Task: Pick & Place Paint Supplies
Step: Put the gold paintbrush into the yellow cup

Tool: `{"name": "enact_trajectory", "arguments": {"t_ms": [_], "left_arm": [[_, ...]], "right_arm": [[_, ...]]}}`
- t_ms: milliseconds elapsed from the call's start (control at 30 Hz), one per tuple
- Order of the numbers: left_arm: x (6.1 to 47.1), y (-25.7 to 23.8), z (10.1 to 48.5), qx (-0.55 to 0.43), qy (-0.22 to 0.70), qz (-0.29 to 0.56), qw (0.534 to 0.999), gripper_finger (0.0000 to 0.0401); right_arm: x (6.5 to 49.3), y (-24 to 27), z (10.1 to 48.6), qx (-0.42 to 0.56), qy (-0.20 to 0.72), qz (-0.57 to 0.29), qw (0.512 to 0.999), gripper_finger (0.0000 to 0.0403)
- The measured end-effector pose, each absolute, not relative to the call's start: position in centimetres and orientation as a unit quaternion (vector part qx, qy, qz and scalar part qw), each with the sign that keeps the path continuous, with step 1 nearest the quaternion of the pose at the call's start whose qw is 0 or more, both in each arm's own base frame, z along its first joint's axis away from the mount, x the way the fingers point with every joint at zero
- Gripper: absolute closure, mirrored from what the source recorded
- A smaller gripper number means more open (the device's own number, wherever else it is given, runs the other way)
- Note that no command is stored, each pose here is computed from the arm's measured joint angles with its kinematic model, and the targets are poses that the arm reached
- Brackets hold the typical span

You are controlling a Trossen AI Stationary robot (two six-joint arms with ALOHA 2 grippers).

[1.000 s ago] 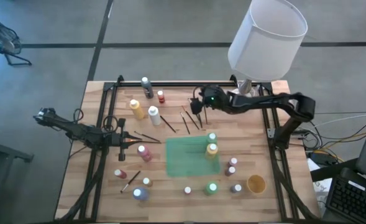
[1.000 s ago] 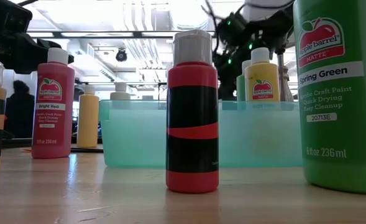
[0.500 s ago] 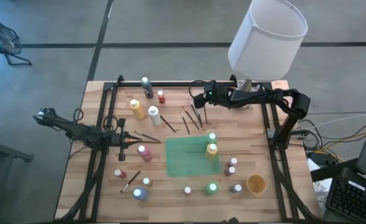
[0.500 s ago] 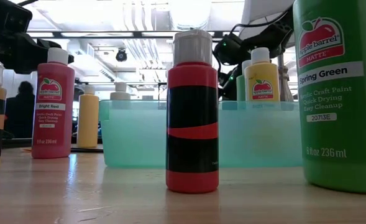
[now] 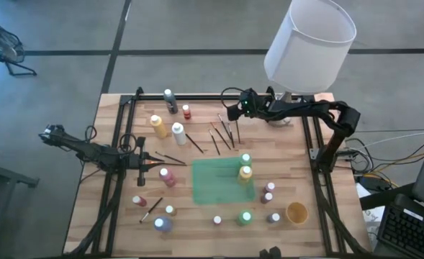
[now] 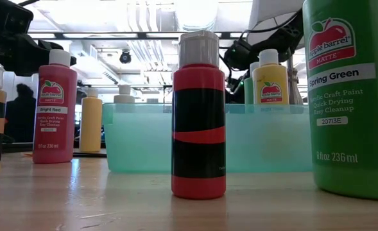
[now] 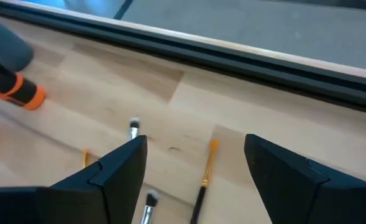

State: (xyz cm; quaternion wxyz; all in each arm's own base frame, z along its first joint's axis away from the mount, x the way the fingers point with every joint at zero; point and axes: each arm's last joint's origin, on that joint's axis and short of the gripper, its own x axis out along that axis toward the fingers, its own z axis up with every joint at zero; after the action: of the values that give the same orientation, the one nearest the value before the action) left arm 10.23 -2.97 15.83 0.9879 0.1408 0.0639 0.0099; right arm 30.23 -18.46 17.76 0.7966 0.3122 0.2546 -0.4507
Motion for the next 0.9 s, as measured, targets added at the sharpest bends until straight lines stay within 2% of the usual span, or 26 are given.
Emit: {"name": "enact_trajectory", "arguments": {"t_ms": [200, 433, 667, 900], "left_arm": [[10.2, -3.0, 15.8, 0.141, 0.064, 0.010, 0.988, 0.0371], [10.2, -3.0, 15.8, 0.141, 0.064, 0.010, 0.988, 0.0371], [10.2, -3.0, 15.8, 0.141, 0.064, 0.010, 0.988, 0.0371], [10.2, -3.0, 15.8, 0.141, 0.064, 0.010, 0.988, 0.0371]], "right_arm": [[30.3, -18.7, 17.0, 0.312, 0.263, -0.454, 0.792, 0.0151], [31.9, -19.8, 14.0, 0.324, 0.299, -0.444, 0.780, 0.0131], [32.9, -21.7, 13.7, 0.326, 0.317, -0.457, 0.764, 0.0120], [33.2, -22.2, 12.6, 0.327, 0.359, -0.468, 0.739, 0.0137]]}}
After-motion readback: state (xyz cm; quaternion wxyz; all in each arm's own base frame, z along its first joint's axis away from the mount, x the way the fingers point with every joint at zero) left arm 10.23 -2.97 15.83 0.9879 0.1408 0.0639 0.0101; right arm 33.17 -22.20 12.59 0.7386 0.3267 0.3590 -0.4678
